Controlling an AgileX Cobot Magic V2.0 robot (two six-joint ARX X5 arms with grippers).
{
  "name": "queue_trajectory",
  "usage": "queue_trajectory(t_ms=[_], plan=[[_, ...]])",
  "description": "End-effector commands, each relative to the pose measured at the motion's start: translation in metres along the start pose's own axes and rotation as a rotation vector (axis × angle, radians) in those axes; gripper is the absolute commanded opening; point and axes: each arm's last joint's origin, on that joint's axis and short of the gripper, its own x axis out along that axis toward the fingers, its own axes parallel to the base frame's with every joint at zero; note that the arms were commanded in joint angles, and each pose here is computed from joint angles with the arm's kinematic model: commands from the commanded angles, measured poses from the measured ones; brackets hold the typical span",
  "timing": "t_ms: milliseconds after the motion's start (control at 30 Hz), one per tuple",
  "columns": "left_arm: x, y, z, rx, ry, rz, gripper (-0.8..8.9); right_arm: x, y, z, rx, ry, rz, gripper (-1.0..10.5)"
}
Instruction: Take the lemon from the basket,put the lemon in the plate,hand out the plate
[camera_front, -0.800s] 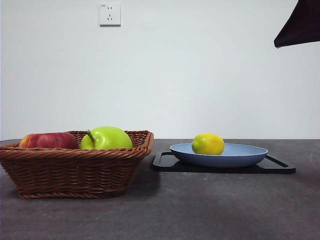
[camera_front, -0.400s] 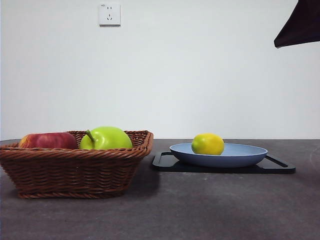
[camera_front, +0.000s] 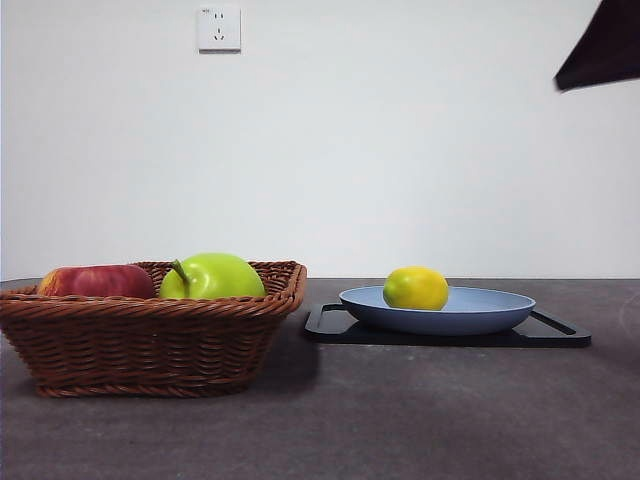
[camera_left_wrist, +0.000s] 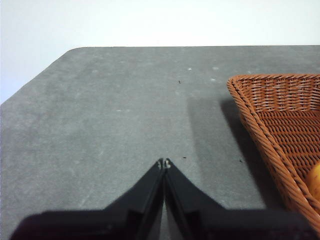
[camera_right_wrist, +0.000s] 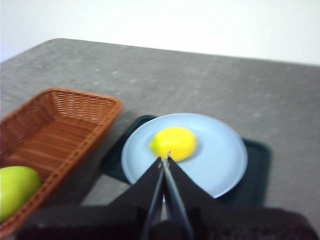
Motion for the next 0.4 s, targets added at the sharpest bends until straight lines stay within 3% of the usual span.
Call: queue_trajectory(t_ms=[33, 133, 400], plan=[[0.001, 0.0, -0.002, -0.011, 0.0, 0.002, 0.08, -0.016, -0.007, 0.005, -0.092, -0.06, -0.036, 0.0], [0.001, 0.0, -0.002, -0.011, -0.001, 0.002, 0.08, -0.03, -0.018, -0.002, -0.068, -0.113, -0.1, 0.0], [0.001, 0.0, -0.002, -0.011, -0.001, 0.002, 0.08, -0.042, -0.039, -0.06, -0.031, -0.145, -0.145, 0.0]])
